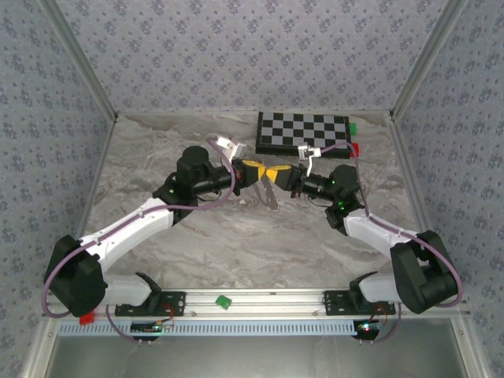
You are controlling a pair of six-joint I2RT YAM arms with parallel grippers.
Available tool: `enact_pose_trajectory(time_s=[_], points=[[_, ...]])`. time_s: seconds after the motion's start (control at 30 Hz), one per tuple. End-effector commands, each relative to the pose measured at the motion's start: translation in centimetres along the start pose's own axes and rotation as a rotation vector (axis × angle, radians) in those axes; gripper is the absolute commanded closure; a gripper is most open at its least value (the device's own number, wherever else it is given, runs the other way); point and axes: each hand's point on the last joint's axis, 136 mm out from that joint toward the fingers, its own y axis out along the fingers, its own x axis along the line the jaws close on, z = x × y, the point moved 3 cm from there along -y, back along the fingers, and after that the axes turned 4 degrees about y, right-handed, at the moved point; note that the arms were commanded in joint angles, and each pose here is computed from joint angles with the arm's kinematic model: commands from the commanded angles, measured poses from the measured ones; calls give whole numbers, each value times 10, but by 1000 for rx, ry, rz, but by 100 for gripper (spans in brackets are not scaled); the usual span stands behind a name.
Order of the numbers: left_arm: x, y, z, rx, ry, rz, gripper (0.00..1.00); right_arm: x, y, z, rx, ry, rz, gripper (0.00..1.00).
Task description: Put the keys on the keyring
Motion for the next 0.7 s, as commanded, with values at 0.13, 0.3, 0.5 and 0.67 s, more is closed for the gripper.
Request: enact_pose_trajectory(time_s=[0.13, 0.3, 0.5, 0.67], points=[[-8, -5, -12, -38, 19, 34, 90, 12, -2, -4, 7, -62, -24, 100], [-4, -10, -12, -32, 24, 28, 66, 9, -7, -1, 75, -139, 75, 100], [-3, -19, -12, -18, 48, 33, 61, 11, -17, 5, 198, -243, 194, 100], [-2, -18, -9, 0, 54, 58, 61, 7, -19, 5, 298, -272, 260, 100]])
